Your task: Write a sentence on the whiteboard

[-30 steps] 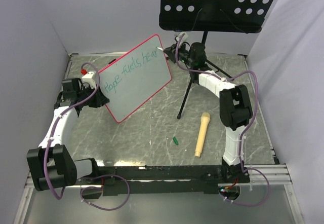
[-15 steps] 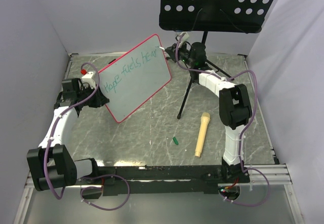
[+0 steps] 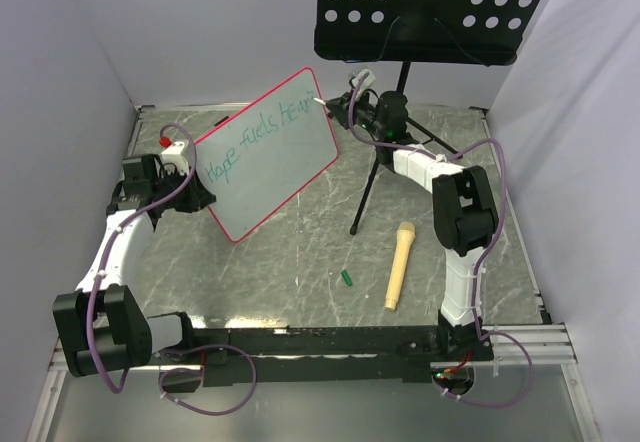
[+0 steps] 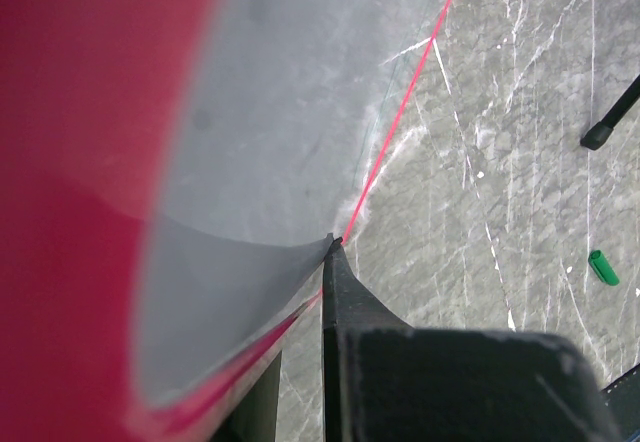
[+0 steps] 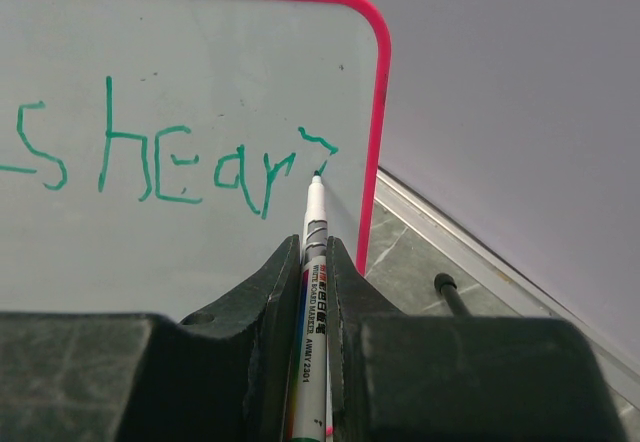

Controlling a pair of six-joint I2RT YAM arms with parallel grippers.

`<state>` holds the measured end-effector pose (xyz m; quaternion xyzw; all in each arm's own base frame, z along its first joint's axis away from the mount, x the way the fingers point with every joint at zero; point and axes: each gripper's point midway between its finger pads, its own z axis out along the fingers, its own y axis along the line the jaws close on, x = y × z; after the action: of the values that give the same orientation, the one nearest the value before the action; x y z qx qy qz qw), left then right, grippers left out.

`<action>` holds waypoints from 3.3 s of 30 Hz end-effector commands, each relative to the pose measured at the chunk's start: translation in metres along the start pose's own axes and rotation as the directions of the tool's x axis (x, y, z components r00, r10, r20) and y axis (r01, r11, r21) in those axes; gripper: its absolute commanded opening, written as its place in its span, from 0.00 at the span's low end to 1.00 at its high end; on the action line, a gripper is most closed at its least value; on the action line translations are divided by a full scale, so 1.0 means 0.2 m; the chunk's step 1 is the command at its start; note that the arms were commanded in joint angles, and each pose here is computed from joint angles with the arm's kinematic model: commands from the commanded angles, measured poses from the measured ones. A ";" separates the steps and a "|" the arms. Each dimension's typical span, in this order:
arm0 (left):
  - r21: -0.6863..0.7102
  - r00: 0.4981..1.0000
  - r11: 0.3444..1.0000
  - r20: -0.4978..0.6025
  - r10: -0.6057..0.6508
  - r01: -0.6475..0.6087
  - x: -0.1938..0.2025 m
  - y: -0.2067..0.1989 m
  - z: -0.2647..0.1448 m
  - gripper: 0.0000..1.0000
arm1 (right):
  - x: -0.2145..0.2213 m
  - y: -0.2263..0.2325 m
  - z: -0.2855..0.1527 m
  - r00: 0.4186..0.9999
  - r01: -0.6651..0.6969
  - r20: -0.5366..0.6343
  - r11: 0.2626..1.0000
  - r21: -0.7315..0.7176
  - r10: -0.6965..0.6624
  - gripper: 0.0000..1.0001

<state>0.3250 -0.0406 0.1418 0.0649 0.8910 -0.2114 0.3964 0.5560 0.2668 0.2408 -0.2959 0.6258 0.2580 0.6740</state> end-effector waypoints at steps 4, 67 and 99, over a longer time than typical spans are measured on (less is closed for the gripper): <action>-0.328 0.912 0.927 -0.408 0.036 -0.183 0.52 0.40 -0.10 0.01 | -0.36 0.01 -0.04 0.986 0.064 0.152 0.998 -0.009 -0.062 0.00; -0.324 0.911 0.926 -0.409 0.046 -0.193 0.52 0.40 -0.09 0.01 | -0.17 0.00 0.10 0.999 0.010 0.038 0.999 -0.033 -0.009 0.00; -0.329 0.909 0.924 -0.414 0.042 -0.193 0.52 0.41 -0.09 0.01 | -0.09 0.04 0.04 1.000 0.009 0.010 0.999 -0.046 -0.008 0.00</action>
<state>0.3249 -0.0408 0.1412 0.0636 0.8915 -0.2123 0.3951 0.5614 0.2741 0.2460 -0.3003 0.6322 0.2703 0.6611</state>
